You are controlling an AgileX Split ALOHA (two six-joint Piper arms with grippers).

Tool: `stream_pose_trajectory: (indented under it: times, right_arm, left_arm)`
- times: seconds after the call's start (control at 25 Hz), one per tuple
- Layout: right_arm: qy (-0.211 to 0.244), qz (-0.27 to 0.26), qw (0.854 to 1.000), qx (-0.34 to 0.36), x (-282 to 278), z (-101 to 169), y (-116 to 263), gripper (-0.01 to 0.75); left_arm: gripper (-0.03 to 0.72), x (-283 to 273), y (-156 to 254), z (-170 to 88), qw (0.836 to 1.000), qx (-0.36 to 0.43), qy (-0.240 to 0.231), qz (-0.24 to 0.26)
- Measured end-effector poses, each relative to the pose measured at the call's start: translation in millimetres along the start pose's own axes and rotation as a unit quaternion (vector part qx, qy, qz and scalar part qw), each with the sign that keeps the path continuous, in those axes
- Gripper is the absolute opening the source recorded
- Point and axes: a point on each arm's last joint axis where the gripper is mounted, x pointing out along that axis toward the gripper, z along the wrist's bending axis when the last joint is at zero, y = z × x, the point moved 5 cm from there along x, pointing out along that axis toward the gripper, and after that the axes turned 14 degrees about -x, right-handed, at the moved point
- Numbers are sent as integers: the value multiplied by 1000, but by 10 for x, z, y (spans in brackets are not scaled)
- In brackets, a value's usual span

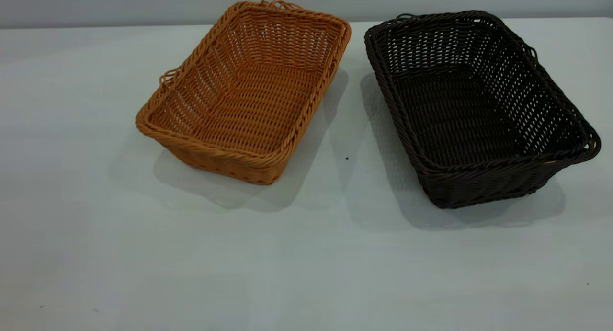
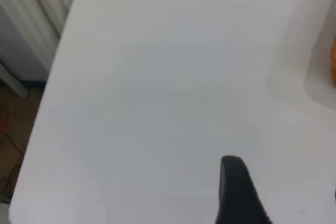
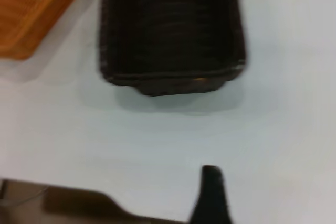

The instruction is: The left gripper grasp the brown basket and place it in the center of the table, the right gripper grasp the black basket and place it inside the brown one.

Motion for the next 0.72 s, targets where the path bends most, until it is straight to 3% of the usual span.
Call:
stream_pose_trajectory:
  times: [0.16,0.28,0.44,0.56,0.72]
  right_arm:
    - [-63,38,996,48,286,44,-158,600]
    - [-124,74,987,76,531,115,-239,608]
    - [-199,70,971,113,826,208,-416,608]
    - [-235,107,950,177,1094,243,-430,607]
    - [-265,186,899,295,1493,287,-341,593]
  left_arm:
    - [416,292,-241,-145,999,31,4,25]
    - [465,517,-384,-264,997,49,13,50]
    - [507,810,-544,-417,996,48,31,63]
    - [512,1053,-650,-530,996,30,44,72]
    - [512,1286,-782,-661,995,5,60,78]
